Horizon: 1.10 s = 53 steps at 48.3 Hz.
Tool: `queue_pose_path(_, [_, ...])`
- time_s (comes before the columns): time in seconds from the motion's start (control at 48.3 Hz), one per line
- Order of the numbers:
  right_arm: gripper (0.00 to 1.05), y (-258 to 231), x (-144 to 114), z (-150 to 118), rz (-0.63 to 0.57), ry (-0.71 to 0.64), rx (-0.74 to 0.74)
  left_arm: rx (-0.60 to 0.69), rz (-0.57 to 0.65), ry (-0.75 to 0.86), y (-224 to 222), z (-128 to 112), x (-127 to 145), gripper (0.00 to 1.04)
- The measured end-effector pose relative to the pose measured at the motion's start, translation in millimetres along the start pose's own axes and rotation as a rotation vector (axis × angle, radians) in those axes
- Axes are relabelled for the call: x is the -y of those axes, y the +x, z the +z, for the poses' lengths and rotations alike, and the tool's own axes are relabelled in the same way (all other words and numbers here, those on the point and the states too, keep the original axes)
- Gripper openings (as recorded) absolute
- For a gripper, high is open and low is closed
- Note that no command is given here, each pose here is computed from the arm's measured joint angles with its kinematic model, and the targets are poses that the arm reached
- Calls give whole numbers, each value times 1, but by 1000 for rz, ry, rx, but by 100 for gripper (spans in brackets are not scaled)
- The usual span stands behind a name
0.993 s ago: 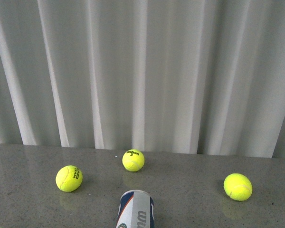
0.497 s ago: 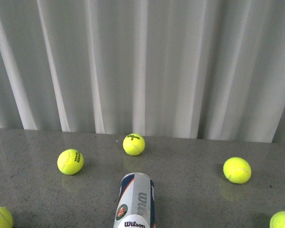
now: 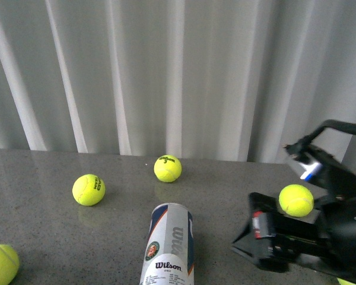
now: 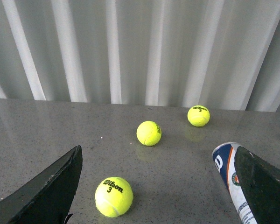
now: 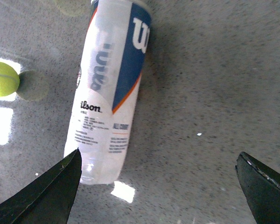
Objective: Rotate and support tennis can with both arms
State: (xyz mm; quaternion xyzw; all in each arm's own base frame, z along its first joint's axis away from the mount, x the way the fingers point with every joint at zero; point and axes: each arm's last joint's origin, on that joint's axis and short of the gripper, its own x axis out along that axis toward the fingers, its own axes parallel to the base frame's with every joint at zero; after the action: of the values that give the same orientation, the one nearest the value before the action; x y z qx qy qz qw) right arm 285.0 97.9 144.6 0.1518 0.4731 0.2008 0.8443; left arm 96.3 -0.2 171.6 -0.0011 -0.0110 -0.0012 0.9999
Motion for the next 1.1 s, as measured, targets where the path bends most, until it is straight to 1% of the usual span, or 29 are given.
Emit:
queue_pose_path(0.186, [98,34,-17,4,-1,32,-59,0,0,0,0,0,0,98])
queue_pose_path(0.455, [98,66,-39,9,28,18,-103,0,0,0,0,0,0,98])
queue_pose_path(0.683, [98,103,-36,19,13,50,-130,0,0,0,0,0,0,98])
queue_pose_path(0.807, [98,116,-34,17,19,50,-145,0,0,0,0,0,0,98])
queue_pose_path(1.097, [98,134,-42,13,60,28,-174,0,0,0,0,0,0,98])
